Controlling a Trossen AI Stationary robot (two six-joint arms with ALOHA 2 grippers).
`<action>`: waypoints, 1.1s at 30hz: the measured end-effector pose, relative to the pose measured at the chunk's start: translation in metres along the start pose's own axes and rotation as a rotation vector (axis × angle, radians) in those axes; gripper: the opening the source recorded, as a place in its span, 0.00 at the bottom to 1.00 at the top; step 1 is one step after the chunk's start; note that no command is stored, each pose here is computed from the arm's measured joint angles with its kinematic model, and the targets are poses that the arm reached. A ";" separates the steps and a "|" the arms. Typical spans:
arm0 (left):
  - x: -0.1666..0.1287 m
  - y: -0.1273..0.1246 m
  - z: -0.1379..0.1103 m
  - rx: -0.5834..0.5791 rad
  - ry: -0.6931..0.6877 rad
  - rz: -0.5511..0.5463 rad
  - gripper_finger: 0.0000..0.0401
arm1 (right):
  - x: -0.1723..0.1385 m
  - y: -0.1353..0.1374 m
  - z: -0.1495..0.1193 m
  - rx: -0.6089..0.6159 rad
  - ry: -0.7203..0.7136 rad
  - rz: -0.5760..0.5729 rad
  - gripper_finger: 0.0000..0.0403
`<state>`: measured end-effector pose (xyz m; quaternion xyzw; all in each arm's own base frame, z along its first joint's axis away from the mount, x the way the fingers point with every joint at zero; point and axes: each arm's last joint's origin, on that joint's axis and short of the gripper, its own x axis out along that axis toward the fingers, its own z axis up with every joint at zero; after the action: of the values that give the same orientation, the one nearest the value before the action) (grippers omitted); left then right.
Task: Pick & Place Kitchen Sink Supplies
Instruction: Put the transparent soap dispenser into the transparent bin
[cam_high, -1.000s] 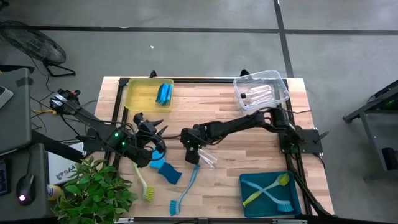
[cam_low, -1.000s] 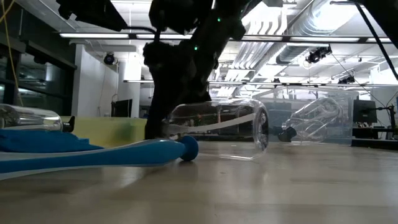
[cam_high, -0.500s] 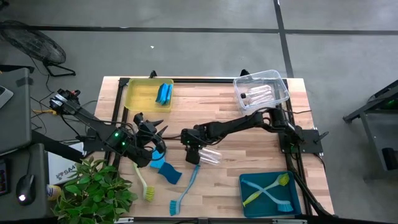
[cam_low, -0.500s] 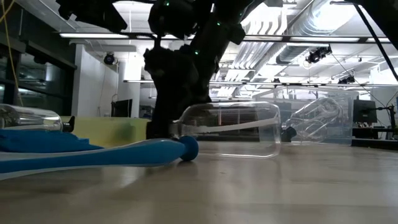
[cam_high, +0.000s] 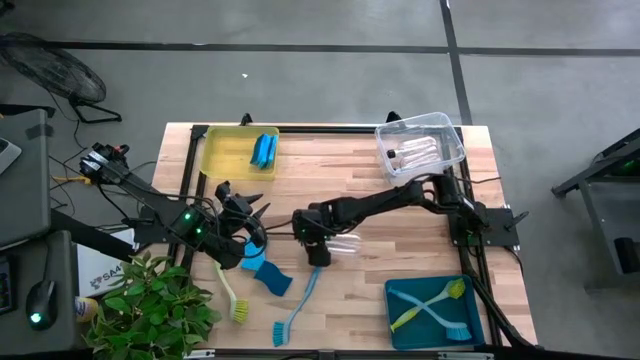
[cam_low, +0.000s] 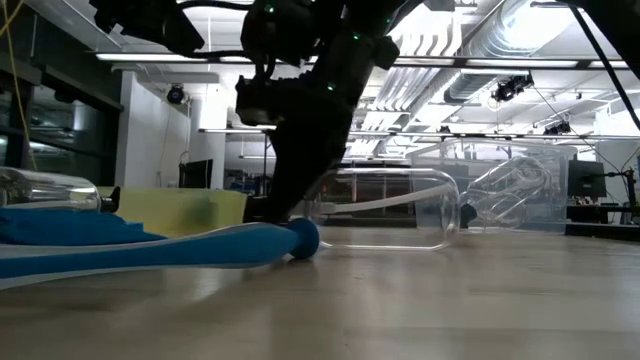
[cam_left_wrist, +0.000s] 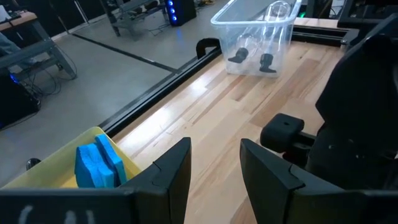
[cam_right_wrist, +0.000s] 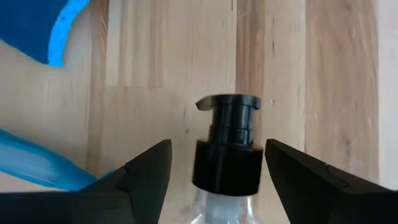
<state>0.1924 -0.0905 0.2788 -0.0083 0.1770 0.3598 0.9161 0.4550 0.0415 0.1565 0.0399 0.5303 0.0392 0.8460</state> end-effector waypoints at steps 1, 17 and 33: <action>0.000 0.000 0.000 0.000 0.000 0.000 0.33 | 0.000 0.000 0.000 -0.012 0.000 -0.001 0.62; 0.000 0.000 0.000 0.000 0.002 -0.001 0.33 | -0.001 0.001 -0.001 -0.086 0.003 -0.038 0.32; 0.001 0.000 -0.004 -0.004 0.005 0.002 0.33 | -0.008 0.001 0.001 -0.064 -0.016 -0.188 0.32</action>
<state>0.1916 -0.0900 0.2744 -0.0108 0.1786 0.3611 0.9152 0.4521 0.0410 0.1644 -0.0367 0.5235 -0.0241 0.8509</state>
